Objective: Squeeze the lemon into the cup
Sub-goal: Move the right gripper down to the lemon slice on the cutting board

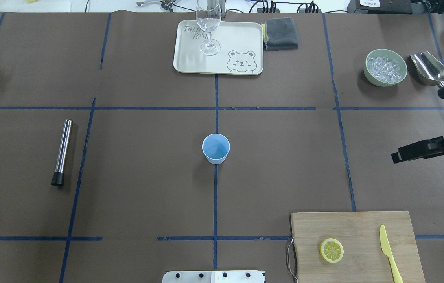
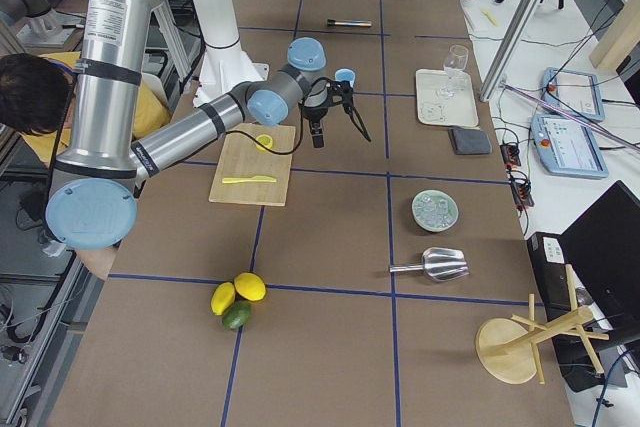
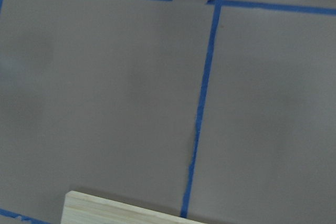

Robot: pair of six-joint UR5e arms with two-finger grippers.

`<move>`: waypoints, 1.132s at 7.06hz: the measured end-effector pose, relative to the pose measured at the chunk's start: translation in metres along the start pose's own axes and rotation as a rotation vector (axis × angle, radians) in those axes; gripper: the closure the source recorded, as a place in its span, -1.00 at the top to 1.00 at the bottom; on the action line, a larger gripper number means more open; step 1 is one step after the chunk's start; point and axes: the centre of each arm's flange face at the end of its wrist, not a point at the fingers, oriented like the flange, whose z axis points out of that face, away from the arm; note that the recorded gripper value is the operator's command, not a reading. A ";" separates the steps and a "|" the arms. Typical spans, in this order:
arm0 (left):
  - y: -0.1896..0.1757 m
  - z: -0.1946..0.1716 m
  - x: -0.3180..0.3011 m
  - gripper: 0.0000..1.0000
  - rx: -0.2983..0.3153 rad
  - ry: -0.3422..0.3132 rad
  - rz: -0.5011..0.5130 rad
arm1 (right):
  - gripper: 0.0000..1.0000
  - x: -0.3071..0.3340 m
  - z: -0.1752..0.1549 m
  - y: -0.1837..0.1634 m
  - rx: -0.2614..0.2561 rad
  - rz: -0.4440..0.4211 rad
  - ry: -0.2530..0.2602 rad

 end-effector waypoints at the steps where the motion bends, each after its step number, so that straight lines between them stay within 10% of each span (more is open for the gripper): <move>1: 0.000 -0.001 0.001 1.00 0.005 0.000 0.005 | 1.00 -0.038 0.025 0.025 0.013 0.041 0.036; 8: 0.000 -0.002 0.002 1.00 0.013 -0.001 0.015 | 1.00 -0.132 0.177 0.157 0.114 0.045 0.186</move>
